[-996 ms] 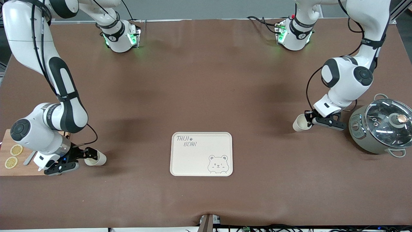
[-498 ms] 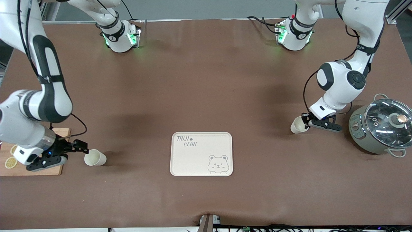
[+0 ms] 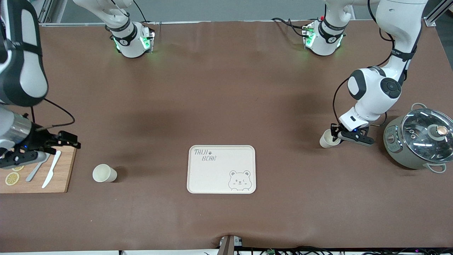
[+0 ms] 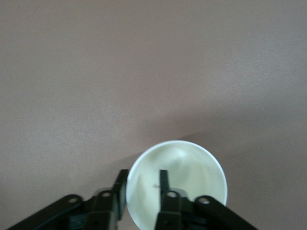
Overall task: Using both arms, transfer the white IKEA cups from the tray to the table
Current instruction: 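Lower the cup beside the pot with the left gripper while the right gripper withdraws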
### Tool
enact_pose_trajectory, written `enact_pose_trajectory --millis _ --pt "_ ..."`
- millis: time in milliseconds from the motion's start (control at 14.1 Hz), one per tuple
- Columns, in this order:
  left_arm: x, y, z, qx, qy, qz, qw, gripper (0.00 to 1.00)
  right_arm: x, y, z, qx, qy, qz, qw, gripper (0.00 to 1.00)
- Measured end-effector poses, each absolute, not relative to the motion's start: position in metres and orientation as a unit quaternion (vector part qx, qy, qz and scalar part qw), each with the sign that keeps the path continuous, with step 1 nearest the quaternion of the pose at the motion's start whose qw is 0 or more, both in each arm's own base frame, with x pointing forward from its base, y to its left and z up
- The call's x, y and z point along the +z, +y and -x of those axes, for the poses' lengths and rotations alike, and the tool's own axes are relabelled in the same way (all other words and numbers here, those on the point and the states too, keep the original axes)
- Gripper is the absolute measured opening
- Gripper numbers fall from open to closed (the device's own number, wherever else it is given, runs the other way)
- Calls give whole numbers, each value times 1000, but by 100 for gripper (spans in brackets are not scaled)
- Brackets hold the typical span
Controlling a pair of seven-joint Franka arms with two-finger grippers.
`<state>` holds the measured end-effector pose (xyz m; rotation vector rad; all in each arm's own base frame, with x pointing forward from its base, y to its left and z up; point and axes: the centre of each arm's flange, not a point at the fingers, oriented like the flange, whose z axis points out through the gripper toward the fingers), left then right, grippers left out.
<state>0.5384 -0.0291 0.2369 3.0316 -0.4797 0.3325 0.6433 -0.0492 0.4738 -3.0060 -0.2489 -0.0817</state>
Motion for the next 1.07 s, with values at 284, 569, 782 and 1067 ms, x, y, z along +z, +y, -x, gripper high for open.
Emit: enact_pose_trajectory --millis 284,569,782,1067 --pt "239 -32 -540 111 -155 -981 28 78 526 -47 -613 -12 -77 995 61 100" --pt "268 -39 -555 90 -136 -986 47 100 557 -47 -589 2 -80 995 58 100" --pt "324 -47 -578 50 -115 -990 72 100 571 -48 -574 19 -62 997 47 100" --pt "388 -55 -604 48 -75 -993 78 100 582 -47 -559 43 -48 997 34 100"
